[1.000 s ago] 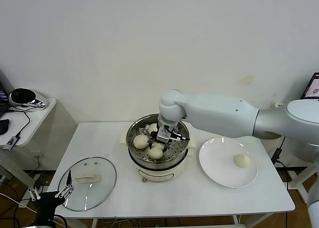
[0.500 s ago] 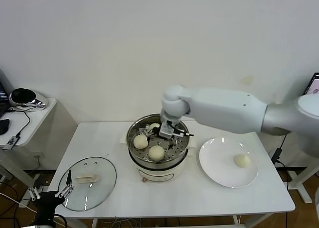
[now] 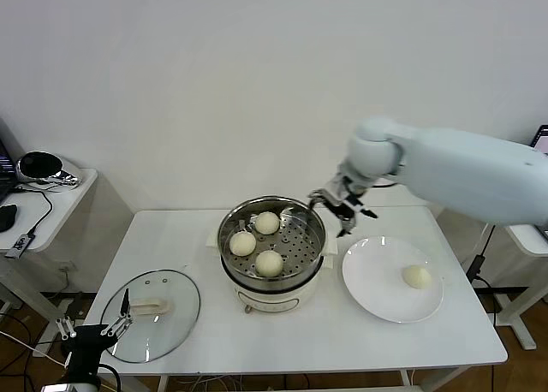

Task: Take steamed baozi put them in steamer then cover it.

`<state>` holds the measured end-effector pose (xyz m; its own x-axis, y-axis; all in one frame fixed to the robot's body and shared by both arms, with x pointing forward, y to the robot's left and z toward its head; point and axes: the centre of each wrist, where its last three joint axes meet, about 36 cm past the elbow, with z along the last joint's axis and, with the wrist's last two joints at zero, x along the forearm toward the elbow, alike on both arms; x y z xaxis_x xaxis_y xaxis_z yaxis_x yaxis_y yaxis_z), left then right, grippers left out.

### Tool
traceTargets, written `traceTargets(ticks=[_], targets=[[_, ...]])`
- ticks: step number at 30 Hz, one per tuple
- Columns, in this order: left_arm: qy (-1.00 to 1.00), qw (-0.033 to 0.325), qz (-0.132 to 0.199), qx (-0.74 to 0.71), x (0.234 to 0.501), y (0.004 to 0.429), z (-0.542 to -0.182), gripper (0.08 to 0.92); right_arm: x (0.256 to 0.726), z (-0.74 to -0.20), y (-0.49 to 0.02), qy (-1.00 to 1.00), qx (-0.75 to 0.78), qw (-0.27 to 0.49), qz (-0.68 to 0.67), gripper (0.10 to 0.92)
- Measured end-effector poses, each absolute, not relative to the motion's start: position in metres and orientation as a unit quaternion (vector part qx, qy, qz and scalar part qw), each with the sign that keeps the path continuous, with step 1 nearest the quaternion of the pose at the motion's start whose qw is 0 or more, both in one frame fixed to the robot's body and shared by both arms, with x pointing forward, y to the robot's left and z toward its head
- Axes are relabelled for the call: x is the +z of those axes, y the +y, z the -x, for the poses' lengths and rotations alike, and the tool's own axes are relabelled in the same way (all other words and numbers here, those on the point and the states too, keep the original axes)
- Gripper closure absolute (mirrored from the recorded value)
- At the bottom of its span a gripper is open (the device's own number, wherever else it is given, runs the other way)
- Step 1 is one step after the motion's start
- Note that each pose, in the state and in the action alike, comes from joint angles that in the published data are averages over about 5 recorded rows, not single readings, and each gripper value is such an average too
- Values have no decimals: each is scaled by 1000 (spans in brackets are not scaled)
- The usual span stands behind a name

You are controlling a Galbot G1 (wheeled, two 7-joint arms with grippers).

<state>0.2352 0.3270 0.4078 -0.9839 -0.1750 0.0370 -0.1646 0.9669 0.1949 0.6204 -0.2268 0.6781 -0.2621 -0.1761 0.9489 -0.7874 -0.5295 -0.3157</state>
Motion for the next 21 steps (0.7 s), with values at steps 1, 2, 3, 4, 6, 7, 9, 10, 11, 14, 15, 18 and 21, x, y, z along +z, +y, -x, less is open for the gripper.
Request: traceTargets(ticks=[1,2,3,4,6,7,9,10,11,14,15,18,21], targets=[[-991,27,-84,-96,408,327,-235,177,675,-619,-240,-439,663,241,-557,200],[-991,28,-83,-97,408,327,-236,177,671,-618,-252,-450,656,252,-551,200],[-991,28,-83,-97,408,327,-236,177,667,-617,-264,-459,650,264,-545,200],[-992,28,-82,-97,408,327,-236,177,662,-616,-276,-468,644,275,-539,200],[-991,29,-81,-97,408,326,-236,177,652,-615,-298,-484,633,295,-527,200],[-991,29,-81,-98,408,326,-236,177,647,-614,-309,-491,628,305,-521,200],[-991,30,-81,-98,407,326,-235,177,637,-614,-327,-503,619,321,-511,200],[-991,31,-81,-99,407,326,-235,177,631,-614,-336,-508,615,329,-506,200],[-991,31,-81,-99,407,327,-235,177,626,-614,-344,-512,612,336,-501,200],[-991,33,-82,-101,407,327,-234,177,608,-614,-366,-521,602,357,-488,200],[-991,34,-83,-101,407,328,-233,177,601,-614,-373,-524,600,363,-484,200],[-991,36,-84,-102,406,328,-232,177,582,-614,-390,-529,593,380,-474,200],[-990,37,-86,-103,406,329,-231,177,564,-616,-402,-533,587,393,-466,200]])
